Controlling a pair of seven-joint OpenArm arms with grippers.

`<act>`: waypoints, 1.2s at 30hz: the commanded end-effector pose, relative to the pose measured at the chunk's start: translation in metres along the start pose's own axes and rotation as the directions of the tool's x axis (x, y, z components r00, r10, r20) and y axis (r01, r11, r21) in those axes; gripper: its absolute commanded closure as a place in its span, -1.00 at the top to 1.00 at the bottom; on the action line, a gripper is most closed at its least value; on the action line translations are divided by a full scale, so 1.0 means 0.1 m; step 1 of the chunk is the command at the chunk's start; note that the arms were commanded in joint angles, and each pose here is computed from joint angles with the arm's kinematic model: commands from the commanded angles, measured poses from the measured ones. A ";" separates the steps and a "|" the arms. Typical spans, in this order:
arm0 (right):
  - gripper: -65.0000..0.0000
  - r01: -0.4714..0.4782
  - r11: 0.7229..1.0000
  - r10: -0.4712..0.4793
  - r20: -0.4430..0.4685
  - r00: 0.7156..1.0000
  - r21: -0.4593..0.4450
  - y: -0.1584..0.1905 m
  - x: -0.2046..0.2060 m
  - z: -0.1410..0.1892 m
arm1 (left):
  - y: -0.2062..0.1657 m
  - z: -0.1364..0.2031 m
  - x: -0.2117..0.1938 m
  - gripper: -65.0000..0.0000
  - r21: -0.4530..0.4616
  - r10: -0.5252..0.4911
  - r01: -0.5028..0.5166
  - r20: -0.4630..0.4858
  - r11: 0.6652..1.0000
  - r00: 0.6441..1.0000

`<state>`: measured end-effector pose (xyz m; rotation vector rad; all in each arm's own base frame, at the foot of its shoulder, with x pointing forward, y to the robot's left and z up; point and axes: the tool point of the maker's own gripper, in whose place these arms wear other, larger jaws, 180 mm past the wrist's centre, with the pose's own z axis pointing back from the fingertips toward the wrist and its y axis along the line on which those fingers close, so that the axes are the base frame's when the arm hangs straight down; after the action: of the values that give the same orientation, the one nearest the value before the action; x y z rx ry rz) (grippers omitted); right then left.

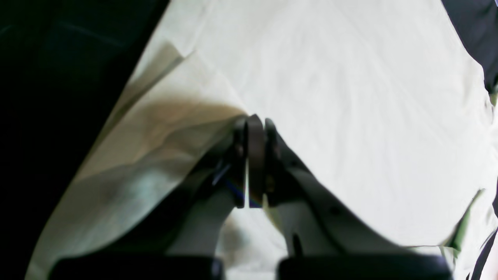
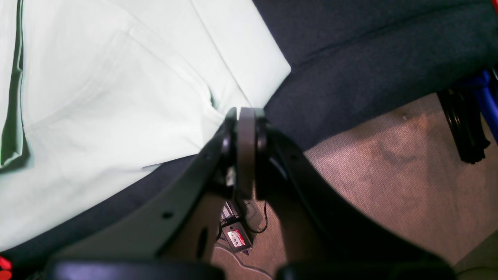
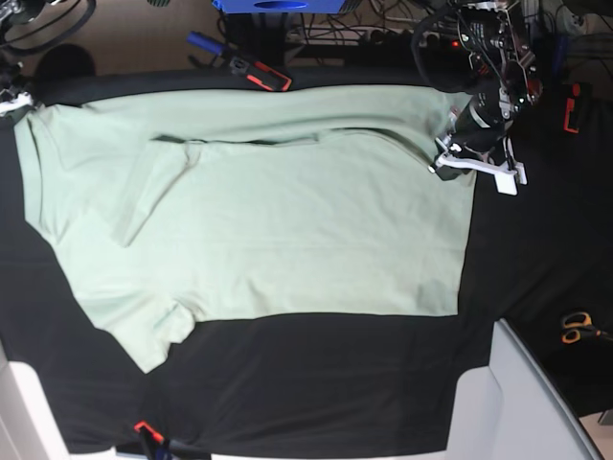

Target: Fold the T-shirt properly

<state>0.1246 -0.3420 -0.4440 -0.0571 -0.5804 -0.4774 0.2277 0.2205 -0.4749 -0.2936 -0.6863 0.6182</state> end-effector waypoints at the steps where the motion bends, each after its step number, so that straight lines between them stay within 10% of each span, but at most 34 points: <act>1: -1.00 -0.017 1.000 0.017 0.038 0.999 -0.005 -0.03 0.13 0.03 | 0.02 0.01 0.09 -1.00 -0.003 -0.004 0.004 0.027 1.000 1.000; 12: -1.00 -0.116 0.992 0.115 0.013 0.993 0.055 0.22 0.16 -0.05 | 0.38 0.11 0.31 -1.00 0.069 0.011 -0.017 0.096 0.997 0.995; 21: -1.00 -0.406 0.877 0.420 0.002 0.908 0.256 1.12 -0.08 0.01 | 0.37 0.48 0.36 -1.00 0.078 -0.062 0.051 0.143 0.996 0.988; 36: -1.00 -0.360 0.817 0.439 -0.081 0.895 0.449 1.79 -0.64 -0.17 | 0.26 0.30 -0.23 -1.00 0.042 -0.058 0.059 -0.006 0.997 0.998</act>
<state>0.1596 -0.1570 -0.4842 0.2770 -0.4282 0.0621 0.1765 0.2259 -0.4830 -0.2297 -0.6408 0.5829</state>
